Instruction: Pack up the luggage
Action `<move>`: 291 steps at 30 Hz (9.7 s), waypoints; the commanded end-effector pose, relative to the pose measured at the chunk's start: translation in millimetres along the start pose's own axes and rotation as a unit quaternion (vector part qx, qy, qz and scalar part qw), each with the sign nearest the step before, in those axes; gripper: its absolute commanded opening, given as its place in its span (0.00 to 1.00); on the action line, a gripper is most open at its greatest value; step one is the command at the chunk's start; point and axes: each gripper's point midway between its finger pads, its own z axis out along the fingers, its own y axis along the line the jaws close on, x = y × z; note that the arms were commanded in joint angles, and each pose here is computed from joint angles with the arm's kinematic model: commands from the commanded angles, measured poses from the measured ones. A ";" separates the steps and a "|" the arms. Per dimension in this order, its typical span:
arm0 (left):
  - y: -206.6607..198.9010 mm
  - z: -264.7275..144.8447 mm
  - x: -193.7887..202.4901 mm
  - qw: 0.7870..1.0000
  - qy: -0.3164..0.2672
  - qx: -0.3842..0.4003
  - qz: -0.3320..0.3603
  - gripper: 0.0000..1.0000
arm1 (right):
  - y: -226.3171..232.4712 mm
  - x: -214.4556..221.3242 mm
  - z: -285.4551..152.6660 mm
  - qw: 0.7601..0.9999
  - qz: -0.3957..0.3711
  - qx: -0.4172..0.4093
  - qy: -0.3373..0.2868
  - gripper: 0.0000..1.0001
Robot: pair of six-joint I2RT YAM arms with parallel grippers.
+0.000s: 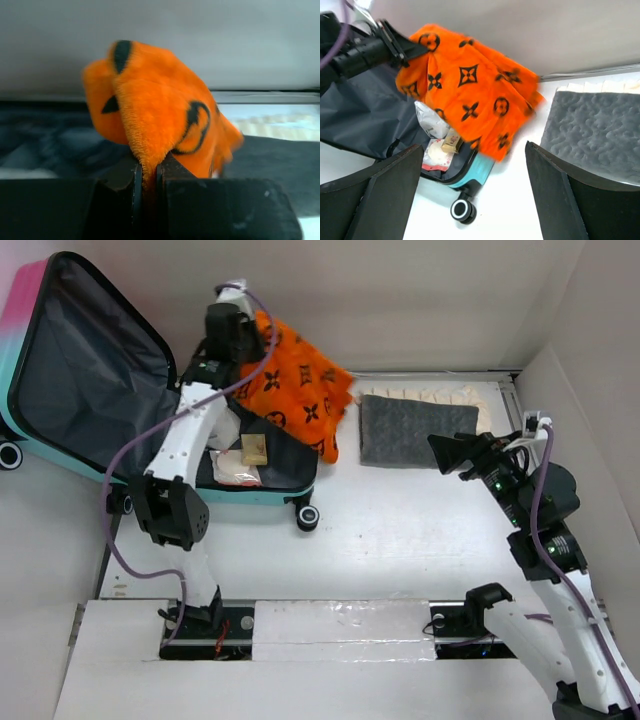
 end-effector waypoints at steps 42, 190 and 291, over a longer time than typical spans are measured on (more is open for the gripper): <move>-202.6 69.2 205.7 0.992 0.118 0.037 -0.020 0.88 | -22.5 -6.6 -17.4 0.997 -0.011 0.054 -0.050 0.61; 23.4 -32.7 185.7 0.982 0.065 -0.060 -0.168 0.05 | -4.4 44.0 15.8 0.998 -0.009 -0.028 0.051 0.08; 342.1 -380.9 12.5 0.652 -0.098 -0.745 -0.100 0.58 | 46.9 92.8 21.8 0.975 -0.025 -0.151 0.158 0.42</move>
